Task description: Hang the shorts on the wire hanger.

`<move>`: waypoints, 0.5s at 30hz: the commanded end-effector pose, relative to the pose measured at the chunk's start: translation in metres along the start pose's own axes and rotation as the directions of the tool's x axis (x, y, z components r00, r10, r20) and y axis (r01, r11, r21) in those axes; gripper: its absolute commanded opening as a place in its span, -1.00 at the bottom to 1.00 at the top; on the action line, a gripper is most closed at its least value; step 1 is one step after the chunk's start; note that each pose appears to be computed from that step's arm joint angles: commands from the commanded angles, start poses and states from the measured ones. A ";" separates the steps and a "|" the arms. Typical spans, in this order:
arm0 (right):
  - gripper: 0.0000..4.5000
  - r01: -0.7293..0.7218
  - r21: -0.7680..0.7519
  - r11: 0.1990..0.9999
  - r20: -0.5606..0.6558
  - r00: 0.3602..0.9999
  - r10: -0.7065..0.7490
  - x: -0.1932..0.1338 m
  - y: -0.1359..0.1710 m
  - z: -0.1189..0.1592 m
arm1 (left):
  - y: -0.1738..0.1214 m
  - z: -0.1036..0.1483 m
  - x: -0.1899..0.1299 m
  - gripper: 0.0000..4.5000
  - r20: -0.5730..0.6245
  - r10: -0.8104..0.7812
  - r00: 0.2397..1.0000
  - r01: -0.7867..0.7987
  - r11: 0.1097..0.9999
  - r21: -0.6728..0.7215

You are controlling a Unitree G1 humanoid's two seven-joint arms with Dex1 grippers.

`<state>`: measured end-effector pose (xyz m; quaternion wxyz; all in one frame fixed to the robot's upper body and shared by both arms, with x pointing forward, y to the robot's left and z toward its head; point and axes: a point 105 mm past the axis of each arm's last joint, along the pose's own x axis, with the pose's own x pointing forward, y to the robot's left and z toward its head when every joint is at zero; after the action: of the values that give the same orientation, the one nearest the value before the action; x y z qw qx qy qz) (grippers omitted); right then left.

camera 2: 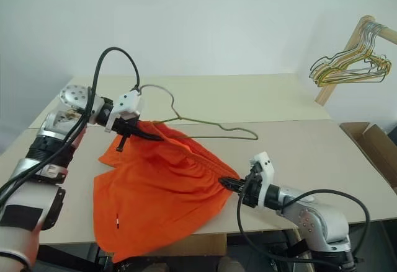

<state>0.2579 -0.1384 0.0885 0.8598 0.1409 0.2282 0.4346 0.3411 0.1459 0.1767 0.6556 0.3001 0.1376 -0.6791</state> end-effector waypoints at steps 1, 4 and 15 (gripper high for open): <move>-0.99 0.026 -0.057 0.998 0.026 0.999 -0.024 -0.024 -0.009 0.017 | -0.014 -0.004 -0.016 -1.00 -0.057 -0.026 0.998 0.029 0.998 0.062; -0.99 0.019 -0.091 0.996 -0.005 1.000 -0.020 -0.039 -0.014 0.023 | -0.019 -0.014 -0.022 -1.00 -0.107 -0.036 0.994 0.042 0.998 0.050; -0.99 -0.017 -0.175 0.984 -0.089 0.996 0.001 -0.058 -0.018 0.035 | -0.007 -0.030 -0.025 -1.00 -0.144 0.037 0.989 -0.040 0.999 -0.016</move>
<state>0.2513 -0.1774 0.1178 0.8340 0.0648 0.2360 0.4945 0.3292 0.1557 0.1533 0.6207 0.3283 0.1649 -0.6927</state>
